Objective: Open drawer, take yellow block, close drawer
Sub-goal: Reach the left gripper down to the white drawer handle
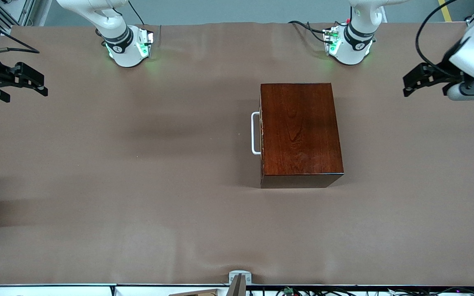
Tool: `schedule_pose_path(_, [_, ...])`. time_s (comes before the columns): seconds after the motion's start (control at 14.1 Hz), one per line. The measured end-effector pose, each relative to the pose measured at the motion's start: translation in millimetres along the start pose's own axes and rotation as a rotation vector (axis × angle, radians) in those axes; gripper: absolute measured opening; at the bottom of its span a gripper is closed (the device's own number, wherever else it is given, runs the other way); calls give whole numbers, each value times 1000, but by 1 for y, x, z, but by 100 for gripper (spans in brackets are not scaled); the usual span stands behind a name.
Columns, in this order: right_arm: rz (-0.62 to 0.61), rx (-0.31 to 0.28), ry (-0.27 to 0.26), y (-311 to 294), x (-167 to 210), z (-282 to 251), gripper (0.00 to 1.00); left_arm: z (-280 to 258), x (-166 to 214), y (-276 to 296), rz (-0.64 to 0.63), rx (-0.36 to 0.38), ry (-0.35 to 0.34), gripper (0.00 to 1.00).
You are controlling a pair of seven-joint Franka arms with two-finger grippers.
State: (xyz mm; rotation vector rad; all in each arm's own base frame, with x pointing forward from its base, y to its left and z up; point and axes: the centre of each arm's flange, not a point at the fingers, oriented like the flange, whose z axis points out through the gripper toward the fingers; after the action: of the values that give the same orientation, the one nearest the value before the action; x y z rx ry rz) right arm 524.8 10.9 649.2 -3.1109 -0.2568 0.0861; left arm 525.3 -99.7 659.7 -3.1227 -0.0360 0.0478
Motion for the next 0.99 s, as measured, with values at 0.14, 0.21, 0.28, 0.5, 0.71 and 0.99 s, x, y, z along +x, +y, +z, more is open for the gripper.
schedule_pose_path(0.14, [0, 0, 0, 0, 0, 0, 100, 0, -2, 11, -19, 1, -1, 100])
schedule_pose_path(0.21, [0, 0, 0, 0, 0, 0, 100, 1, -4, 21, -24, 1, -3, 100])
schedule_pose_path(0.28, [0, 0, 0, 0, 0, 0, 100, 5, -6, 36, -29, 2, -11, 100])
schedule_pose_path(0.5, [1, 0, -1, 0, 0, 0, 100, 36, -6, 113, -68, -5, -68, 100])
schedule_pose_path(0.71, [2, 0, -1, 1, 0, 1, 100, 84, -8, 223, -203, -26, -95, 100])
schedule_pose_path(0.99, [1, 0, -1, 1, 1, 1, 100, 132, -22, 333, -452, -93, -51, 100])
